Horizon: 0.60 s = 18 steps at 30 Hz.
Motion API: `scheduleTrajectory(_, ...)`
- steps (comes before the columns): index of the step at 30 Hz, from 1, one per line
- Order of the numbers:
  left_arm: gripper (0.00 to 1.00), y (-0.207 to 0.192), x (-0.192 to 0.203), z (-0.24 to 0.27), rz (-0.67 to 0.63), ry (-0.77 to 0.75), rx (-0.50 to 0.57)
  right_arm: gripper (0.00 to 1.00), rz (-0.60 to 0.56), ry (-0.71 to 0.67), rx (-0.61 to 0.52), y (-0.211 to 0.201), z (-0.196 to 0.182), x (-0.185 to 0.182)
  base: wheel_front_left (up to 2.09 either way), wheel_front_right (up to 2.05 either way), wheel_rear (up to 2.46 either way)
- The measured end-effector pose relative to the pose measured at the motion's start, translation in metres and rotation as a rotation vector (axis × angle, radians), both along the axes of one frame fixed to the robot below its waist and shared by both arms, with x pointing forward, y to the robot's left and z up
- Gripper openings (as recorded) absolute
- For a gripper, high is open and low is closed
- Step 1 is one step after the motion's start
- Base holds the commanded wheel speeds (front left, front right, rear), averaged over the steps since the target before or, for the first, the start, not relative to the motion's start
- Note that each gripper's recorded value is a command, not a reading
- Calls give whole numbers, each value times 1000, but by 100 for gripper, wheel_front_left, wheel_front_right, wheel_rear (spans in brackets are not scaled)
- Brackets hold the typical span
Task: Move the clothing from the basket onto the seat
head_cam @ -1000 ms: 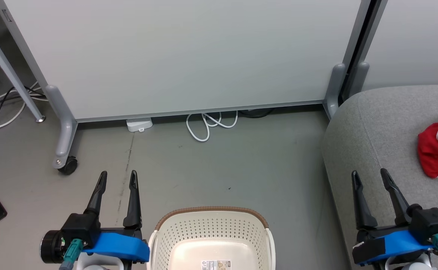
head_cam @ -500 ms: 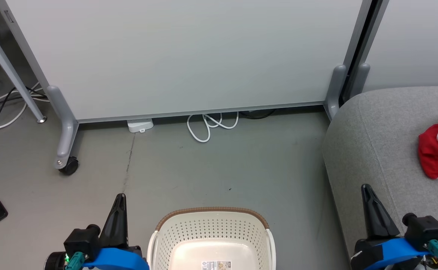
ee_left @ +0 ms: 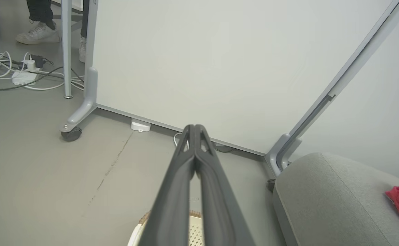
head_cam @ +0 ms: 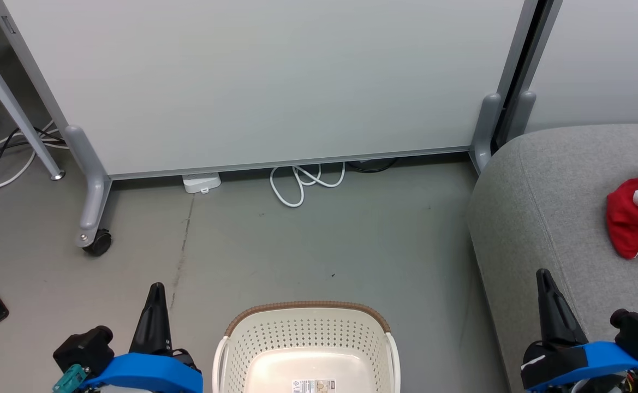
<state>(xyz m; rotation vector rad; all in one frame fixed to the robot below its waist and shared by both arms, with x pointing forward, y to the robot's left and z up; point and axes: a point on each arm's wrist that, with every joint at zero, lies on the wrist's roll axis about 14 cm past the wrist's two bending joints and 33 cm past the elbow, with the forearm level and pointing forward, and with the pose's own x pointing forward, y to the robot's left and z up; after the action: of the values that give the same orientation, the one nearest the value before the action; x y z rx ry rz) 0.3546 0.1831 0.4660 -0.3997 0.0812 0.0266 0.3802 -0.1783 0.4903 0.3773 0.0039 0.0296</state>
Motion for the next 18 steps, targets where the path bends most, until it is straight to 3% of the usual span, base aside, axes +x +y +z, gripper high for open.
scheduleTrajectory(18,0,9,7,4,56,11,-281,0,-43,40,285,-8,-3,0,0,0,0)
